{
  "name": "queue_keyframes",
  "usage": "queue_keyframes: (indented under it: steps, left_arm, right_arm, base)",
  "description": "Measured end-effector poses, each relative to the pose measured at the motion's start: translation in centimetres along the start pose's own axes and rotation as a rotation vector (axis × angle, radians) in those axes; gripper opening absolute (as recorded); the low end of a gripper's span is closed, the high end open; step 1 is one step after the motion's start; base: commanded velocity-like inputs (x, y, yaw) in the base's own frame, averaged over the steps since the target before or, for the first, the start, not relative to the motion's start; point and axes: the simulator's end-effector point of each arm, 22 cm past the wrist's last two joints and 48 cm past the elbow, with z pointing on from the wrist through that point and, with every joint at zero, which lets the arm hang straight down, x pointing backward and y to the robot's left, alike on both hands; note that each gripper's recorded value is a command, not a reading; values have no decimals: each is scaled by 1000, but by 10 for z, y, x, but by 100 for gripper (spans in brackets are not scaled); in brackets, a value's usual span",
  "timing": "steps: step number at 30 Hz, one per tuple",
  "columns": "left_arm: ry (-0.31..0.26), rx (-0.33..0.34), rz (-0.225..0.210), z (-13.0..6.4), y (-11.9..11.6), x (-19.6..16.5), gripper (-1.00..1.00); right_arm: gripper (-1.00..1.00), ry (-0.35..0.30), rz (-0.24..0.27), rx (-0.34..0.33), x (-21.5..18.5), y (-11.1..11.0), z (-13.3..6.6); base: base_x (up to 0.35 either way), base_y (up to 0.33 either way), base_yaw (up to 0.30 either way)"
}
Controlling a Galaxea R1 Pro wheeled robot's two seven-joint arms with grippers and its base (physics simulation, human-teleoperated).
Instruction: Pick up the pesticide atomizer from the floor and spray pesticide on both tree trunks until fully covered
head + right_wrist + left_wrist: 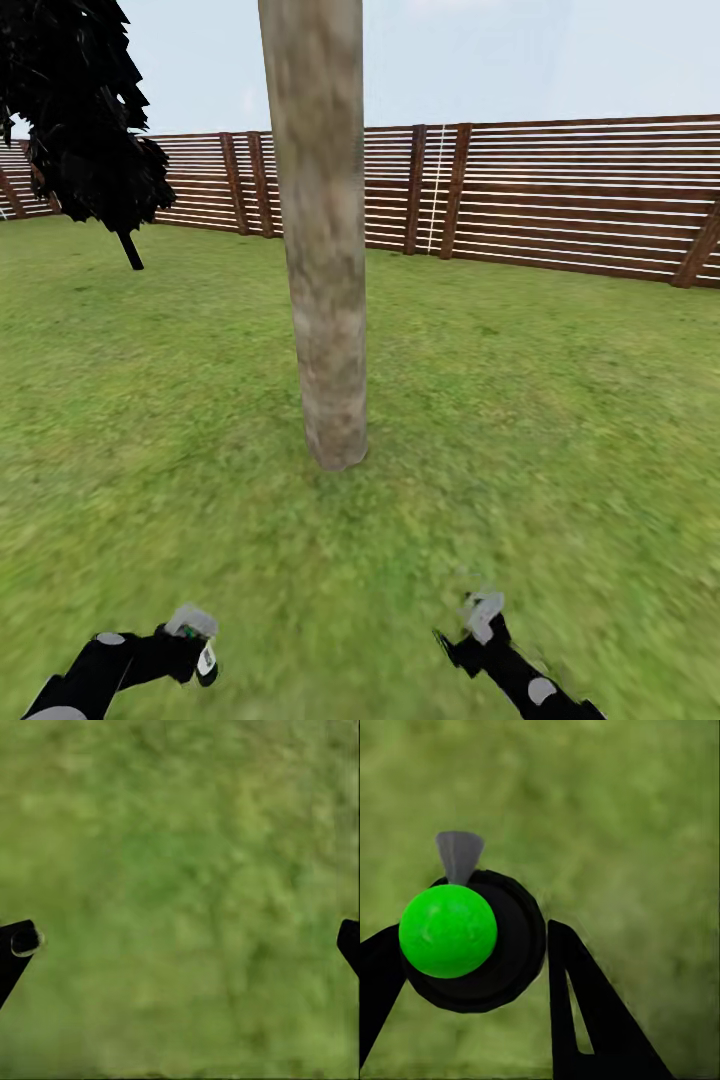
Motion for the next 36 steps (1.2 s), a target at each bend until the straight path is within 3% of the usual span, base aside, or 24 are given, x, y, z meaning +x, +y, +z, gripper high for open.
queue_keyframes:
  steps: [1,2,5,10,13,16,23,32,36]
  left_arm:
    - [78,-65,-75,4,6,11,-100]
    - [114,-74,-112,5,4,15,-100]
    - [158,-72,-166,6,-1,10,-100]
    - [184,-68,-225,2,0,-21,-100]
    - [186,-71,-213,2,1,-30,-100]
    - [211,-73,-172,2,-1,-32,-100]
    - [257,-74,-205,-3,-6,-58,-100]
    - [259,-78,-207,-3,-5,-59,-100]
    - [209,-111,-201,-11,9,-83,-100]
  right_arm:
    - [100,-70,95,222,19,-30,-25]
    - [100,-38,148,292,63,-19,-55]
    - [100,-79,191,368,58,-33,-61]
    - [100,-84,197,383,59,-36,-64]
    - [100,-82,199,380,60,-34,-64]
    - [100,-81,204,379,60,-31,-63]
    - [100,-80,203,378,60,-31,-63]
    - [100,-79,203,380,61,-32,-64]
    - [100,-79,203,380,61,-32,-64]
  base:
    - [0,0,0]
    - [0,0,0]
    - [0,0,0]
    - [0,0,0]
    - [0,0,0]
    - [0,0,-16]
    - [0,0,-231]
    - [0,0,-265]
    - [175,0,-265]
